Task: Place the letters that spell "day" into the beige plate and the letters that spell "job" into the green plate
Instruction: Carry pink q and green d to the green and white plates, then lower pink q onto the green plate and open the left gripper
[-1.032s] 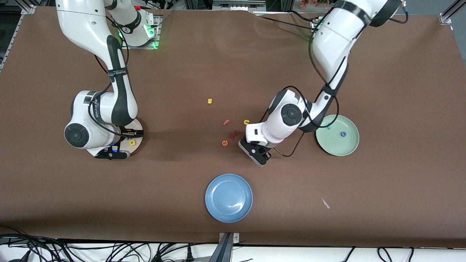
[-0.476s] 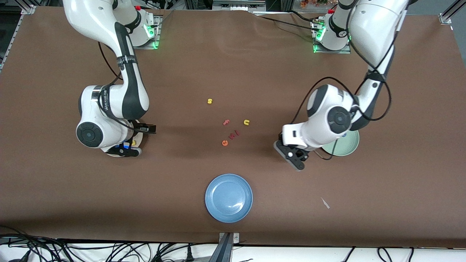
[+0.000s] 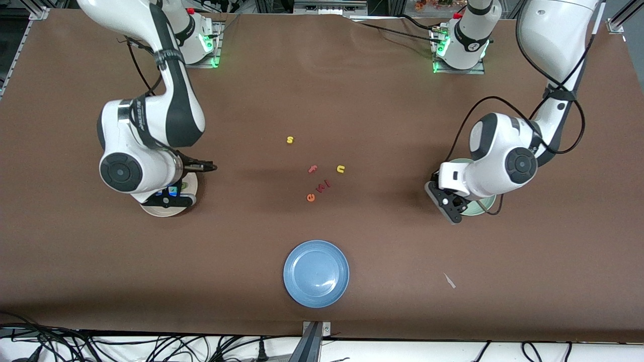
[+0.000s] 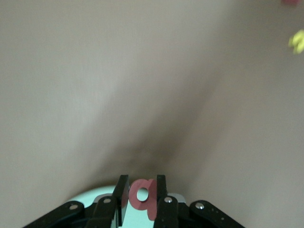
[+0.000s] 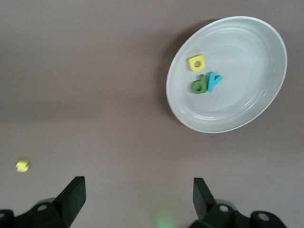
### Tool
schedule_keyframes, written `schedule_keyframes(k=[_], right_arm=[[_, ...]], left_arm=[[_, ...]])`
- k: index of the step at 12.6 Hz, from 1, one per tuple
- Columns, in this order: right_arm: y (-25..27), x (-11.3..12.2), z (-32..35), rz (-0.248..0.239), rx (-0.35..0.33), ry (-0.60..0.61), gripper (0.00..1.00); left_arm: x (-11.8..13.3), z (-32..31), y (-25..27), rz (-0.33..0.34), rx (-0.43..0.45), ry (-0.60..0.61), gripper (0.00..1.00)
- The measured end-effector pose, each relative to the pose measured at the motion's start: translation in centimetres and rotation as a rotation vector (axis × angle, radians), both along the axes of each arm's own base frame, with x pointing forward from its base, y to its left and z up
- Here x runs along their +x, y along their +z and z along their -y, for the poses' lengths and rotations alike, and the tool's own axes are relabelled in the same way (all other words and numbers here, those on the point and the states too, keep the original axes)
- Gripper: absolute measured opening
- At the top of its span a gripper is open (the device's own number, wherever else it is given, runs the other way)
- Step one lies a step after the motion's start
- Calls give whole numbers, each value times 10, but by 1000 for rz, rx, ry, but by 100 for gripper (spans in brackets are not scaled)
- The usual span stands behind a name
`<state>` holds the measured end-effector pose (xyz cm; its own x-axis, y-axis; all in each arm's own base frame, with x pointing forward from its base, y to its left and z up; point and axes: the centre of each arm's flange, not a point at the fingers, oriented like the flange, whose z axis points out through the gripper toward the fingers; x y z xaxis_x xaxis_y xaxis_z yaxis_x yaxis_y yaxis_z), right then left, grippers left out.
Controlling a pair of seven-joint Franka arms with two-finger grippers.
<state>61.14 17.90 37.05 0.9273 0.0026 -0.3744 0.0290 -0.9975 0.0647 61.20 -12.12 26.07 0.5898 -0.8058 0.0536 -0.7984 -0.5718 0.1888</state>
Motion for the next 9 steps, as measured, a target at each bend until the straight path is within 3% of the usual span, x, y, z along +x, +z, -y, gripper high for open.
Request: schedule_keyframes(k=[3,6,9], right_arm=[[40,-7,13,47,61,30,100],[91,-15,40,184,122,14,100],[150,-30,62,288,91,27,100]], left_arm=[[-12,-45,-18,-24,22,-15,25],[-22,-60,-35,-5,42,-2,25],[-28,-63,-47,35,60,-11,25]])
